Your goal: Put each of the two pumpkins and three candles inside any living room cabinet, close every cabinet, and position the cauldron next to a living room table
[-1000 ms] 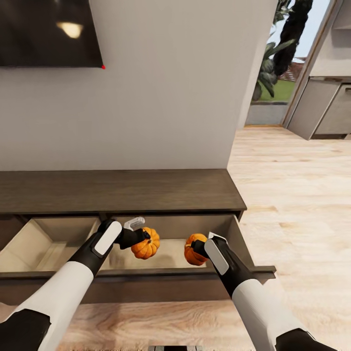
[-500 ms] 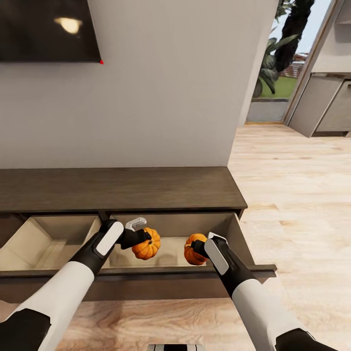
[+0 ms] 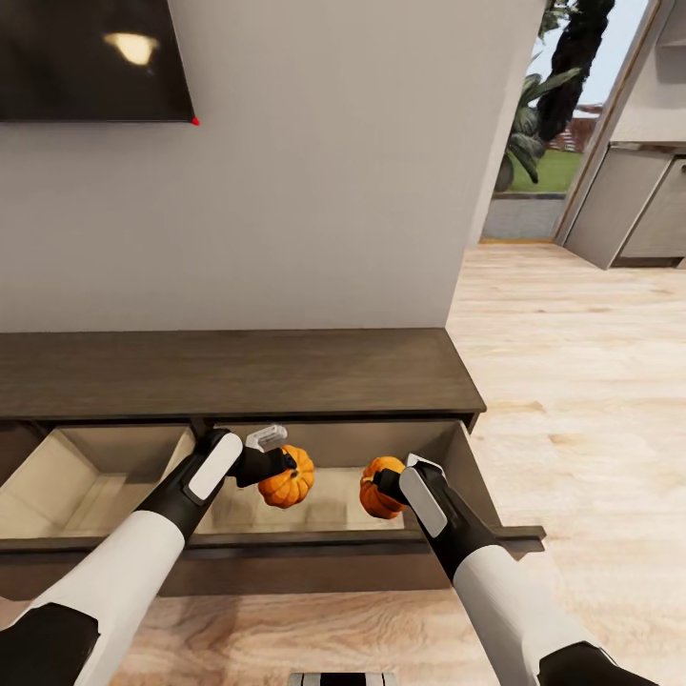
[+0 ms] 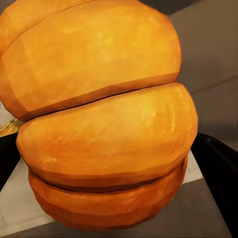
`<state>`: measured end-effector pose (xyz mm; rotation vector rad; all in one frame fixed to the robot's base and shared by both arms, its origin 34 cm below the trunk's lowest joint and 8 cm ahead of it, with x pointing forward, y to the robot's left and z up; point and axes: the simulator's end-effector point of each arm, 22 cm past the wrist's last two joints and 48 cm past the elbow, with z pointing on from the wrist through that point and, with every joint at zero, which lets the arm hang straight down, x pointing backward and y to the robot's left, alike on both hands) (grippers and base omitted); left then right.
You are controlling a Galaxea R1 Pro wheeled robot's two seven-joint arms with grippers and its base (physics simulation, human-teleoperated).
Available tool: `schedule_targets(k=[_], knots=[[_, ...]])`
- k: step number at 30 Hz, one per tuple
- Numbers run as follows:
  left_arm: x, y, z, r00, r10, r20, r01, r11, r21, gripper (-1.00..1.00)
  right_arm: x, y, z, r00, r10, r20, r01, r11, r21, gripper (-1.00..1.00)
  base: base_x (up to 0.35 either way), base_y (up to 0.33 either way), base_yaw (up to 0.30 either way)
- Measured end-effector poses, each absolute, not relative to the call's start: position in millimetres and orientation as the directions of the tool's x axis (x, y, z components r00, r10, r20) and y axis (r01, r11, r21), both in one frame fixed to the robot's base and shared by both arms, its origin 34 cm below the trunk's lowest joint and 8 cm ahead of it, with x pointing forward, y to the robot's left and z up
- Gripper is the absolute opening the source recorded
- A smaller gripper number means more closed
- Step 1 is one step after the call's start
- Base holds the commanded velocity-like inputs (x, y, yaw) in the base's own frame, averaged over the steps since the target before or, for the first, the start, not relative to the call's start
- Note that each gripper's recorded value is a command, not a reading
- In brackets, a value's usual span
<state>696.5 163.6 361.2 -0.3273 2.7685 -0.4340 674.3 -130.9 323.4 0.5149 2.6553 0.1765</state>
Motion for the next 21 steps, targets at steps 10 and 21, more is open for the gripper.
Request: schedule_targets(k=[10,21], knots=[[696.6,163.4,361.3,-0.923,-0.27,-0.275,-0.173,0.928,-0.331,-1.0,674.2,-130.0,323.3,-0.84,0.383,-0.385,0.328,0.923,0.202,-1.0,0.059,0.0,0.0],[691.1,166.2,356.6,-0.928,-0.262,-0.265,-0.189,0.944,-0.271,-1.0,679.1,-131.5,325.6,-0.84,0.379,-0.389,0.326,0.925,0.197,-1.0,0.007,0.0,0.0]])
